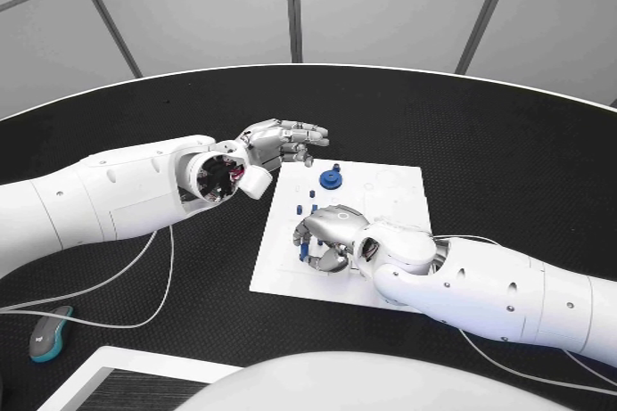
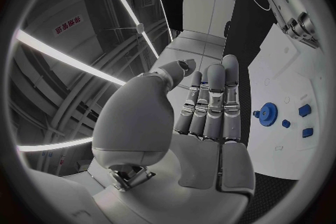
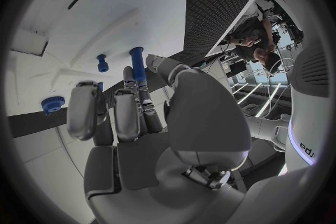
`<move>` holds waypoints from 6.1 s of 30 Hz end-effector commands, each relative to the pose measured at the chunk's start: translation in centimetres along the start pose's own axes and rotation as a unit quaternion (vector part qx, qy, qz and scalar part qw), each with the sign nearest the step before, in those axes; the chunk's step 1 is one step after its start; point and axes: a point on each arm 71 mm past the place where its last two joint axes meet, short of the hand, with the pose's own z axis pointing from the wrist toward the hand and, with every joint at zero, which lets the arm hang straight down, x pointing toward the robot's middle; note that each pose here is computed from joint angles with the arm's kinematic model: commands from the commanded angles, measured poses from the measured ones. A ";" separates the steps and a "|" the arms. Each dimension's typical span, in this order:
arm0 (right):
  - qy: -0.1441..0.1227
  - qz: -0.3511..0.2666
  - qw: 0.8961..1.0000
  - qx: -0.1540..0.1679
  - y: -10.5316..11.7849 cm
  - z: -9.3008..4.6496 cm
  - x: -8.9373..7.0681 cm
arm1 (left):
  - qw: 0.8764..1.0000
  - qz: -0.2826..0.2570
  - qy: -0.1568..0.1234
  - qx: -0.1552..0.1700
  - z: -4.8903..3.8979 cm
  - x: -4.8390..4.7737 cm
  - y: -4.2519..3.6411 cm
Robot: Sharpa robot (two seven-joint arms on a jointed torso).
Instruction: Assemble the parts on the task board
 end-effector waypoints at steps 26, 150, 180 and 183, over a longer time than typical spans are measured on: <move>-0.118 0.070 0.990 0.023 -2.3 -7.3 -3.6 | 1.000 0.001 -0.007 0.001 -0.16 -0.66 -0.04; -0.054 0.218 0.931 0.287 -7.6 -13.1 1.7 | 1.000 0.001 -0.014 -0.003 -0.75 -1.11 -0.02; -0.026 0.211 0.938 0.274 -6.9 -9.7 2.2 | 1.000 0.001 -0.012 -0.005 -0.67 -0.94 0.02; -0.025 0.210 0.938 0.275 -6.9 -9.7 2.2 | 1.000 0.001 -0.012 -0.006 -0.66 -0.93 0.02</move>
